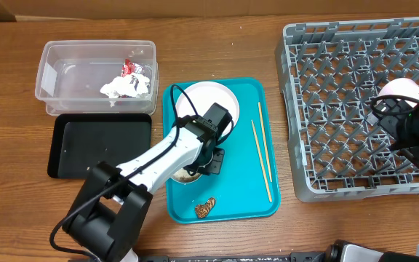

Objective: Sort waste into correct bins and load items into the dishwasher
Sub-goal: 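Lift the rice bowl with left gripper and tip rice onto black tray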

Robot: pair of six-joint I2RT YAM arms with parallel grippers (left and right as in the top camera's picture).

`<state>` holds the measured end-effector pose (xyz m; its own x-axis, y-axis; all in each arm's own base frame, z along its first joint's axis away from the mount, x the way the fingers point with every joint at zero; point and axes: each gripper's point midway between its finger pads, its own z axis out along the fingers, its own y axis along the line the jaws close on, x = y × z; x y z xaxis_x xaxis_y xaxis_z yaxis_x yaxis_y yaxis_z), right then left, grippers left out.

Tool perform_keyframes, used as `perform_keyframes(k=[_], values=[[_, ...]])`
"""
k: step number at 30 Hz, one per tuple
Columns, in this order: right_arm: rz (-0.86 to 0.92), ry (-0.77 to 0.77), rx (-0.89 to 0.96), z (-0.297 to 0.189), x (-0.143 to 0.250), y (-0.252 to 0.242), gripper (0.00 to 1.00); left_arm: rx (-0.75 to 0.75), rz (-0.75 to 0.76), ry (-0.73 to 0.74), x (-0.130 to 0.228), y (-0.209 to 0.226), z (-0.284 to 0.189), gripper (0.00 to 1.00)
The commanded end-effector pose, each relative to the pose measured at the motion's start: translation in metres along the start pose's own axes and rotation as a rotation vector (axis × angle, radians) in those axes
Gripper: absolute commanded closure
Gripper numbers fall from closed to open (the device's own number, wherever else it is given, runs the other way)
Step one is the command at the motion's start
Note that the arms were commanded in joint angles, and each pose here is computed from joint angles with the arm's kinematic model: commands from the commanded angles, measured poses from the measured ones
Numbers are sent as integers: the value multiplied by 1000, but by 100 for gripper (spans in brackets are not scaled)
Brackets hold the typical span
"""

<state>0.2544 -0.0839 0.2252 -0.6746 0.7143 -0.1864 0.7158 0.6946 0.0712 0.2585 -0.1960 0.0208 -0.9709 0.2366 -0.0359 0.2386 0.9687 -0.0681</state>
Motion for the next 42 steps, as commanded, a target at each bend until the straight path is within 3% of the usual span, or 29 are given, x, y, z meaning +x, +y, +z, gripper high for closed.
perform_keyframes(k=[1,14,21,25,31,38,42], values=[[10,-7,-10,-2,-1,1,0,-1,9,27,5,-2,8,96],[6,-5,-8,-2,-1,1,0,-47,-9,-12,-22,1,-49,96],[1,-5,-8,-2,-1,1,0,-23,-188,-80,-35,43,-90,96],[-12,-5,-8,-2,-1,1,0,88,-271,-117,-38,68,-114,96],[-13,-5,-8,-2,-1,1,0,368,-227,-186,-42,86,-144,96],[-13,-5,-8,-2,-1,1,0,603,-225,-303,-44,123,-157,96],[-13,-5,-8,-2,-1,1,0,692,-306,-377,-40,153,-154,96]])
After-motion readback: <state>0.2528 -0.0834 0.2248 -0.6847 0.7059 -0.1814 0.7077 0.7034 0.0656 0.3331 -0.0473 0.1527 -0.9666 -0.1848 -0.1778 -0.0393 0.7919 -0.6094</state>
